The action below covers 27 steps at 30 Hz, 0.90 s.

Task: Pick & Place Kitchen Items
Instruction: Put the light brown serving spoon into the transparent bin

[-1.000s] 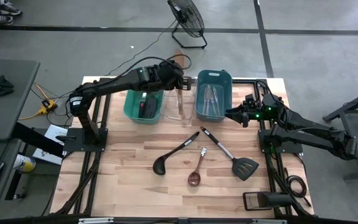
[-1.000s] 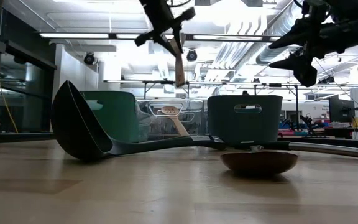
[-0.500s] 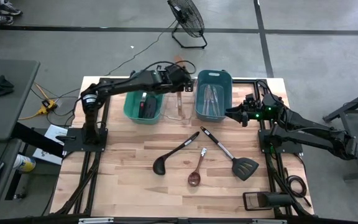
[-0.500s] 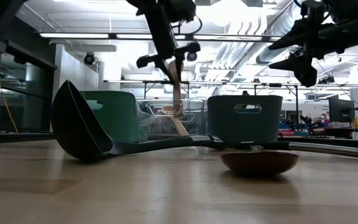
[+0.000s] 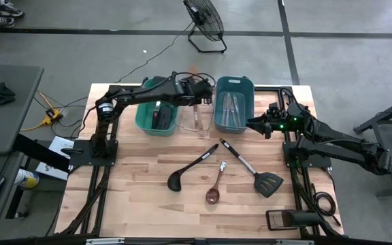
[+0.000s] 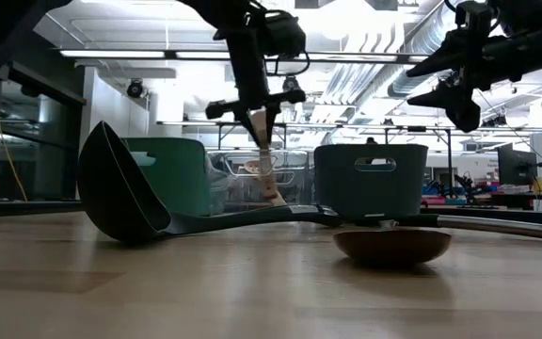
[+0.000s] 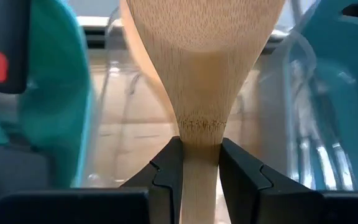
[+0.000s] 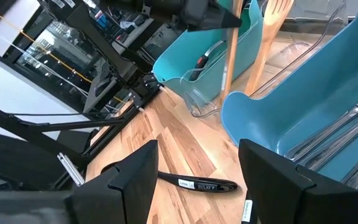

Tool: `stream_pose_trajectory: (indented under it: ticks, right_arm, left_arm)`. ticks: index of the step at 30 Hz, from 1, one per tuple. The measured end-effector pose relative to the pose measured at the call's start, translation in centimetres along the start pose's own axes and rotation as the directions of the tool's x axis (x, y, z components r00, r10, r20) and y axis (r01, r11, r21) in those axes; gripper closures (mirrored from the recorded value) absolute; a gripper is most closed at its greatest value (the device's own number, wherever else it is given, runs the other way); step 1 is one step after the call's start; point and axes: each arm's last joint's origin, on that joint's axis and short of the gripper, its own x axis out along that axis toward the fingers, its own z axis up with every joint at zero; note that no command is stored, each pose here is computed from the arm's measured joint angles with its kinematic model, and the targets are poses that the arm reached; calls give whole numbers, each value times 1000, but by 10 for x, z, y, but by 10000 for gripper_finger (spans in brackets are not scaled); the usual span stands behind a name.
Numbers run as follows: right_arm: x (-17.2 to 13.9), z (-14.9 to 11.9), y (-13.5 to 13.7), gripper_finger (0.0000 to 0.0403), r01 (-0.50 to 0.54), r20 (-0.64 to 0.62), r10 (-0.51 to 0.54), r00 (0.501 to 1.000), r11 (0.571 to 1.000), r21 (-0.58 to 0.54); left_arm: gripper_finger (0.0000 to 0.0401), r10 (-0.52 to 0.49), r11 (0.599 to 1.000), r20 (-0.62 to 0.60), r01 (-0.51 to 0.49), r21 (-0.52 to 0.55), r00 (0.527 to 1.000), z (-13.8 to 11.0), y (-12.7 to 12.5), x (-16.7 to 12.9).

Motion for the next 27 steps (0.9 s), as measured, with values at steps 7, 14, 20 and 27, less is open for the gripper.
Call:
stream_pose_trajectory:
  ticks: [7, 14, 20, 27]
  right_arm:
    - [0, 0, 0, 188, 2, -1, -2, 1000, 1000, -8]
    - [0, 0, 0, 188, 7, 4, -7, 1000, 1000, -10]
    - [0, 0, -1, 188, 9, 1, -9, 1000, 1000, -9]
    - [0, -1, -1, 188, 17, -6, -17, 1000, 1000, -23]
  left_arm:
    - [325, 12, 1000, -13, -12, -18, 1000, -3, 0, 5]
    - [325, 23, 999, -50, -24, -25, 998, -8, -1, 15]
    - [325, 32, 999, -43, -33, -23, 999, -8, 0, 14]
    - [325, 51, 998, -55, -52, -18, 997, -7, 3, 15]
